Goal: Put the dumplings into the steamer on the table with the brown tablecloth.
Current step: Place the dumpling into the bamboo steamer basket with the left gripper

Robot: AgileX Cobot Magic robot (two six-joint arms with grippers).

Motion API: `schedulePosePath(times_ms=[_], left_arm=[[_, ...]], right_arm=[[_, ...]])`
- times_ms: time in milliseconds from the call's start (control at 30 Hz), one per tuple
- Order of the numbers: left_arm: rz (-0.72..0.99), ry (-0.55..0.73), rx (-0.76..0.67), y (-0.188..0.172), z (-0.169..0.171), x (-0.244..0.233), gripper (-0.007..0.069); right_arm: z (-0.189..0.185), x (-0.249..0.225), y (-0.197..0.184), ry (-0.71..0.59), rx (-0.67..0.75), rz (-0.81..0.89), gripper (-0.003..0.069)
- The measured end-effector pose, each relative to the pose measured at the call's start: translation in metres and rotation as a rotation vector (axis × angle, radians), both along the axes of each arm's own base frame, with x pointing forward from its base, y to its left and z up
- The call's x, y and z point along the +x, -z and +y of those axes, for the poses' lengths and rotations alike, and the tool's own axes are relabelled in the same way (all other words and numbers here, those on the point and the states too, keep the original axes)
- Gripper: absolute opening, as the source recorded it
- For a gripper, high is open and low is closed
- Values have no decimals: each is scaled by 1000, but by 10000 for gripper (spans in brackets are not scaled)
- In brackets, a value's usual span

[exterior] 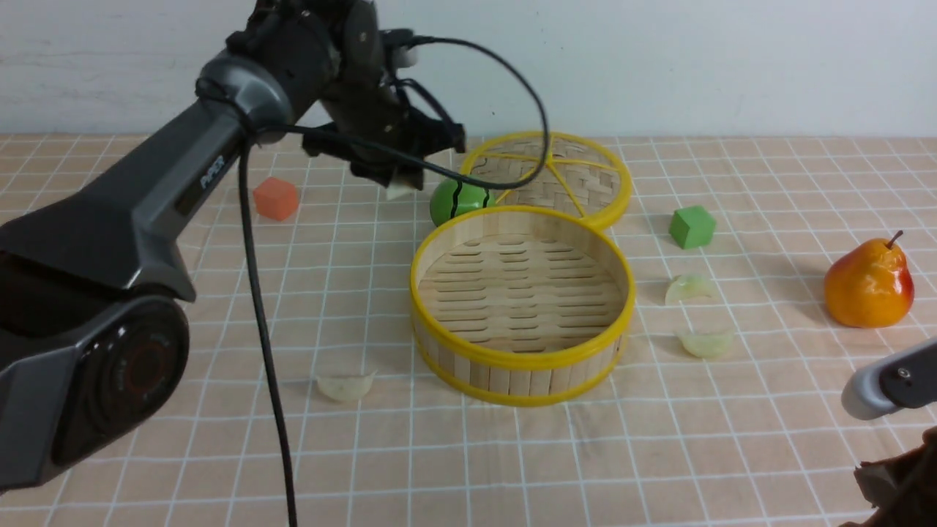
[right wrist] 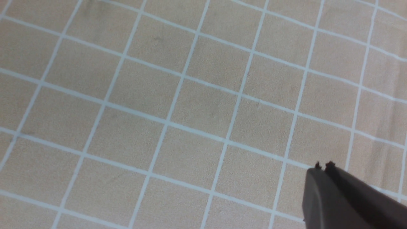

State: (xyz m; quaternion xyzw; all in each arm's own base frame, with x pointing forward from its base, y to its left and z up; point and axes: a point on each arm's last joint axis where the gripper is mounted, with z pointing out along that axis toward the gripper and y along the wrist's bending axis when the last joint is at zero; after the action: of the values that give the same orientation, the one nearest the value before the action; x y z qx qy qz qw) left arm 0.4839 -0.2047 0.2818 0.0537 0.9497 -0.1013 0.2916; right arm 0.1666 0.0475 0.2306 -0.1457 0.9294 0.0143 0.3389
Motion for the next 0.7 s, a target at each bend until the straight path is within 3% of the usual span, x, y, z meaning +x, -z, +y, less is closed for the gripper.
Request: schedulePosePath(times_ms=[133,267,367,567,700], left_arm=[[56,76,21,22,-37,-12,189],[127,99,50,62,-52,-11,189],[144,99,64,73,-53,-9,193],[145,96,78,77,-51,-8,390],[133,91,153,46,-45,-19,440]], right_arm=[[0,0,0,1,2,1,3],[1,0,0,7,20,-1,3],[2,0,-1,10,40,-2,4],[4,0,-1,29,74,2,11],[4,0,-1,29,77,3,14]])
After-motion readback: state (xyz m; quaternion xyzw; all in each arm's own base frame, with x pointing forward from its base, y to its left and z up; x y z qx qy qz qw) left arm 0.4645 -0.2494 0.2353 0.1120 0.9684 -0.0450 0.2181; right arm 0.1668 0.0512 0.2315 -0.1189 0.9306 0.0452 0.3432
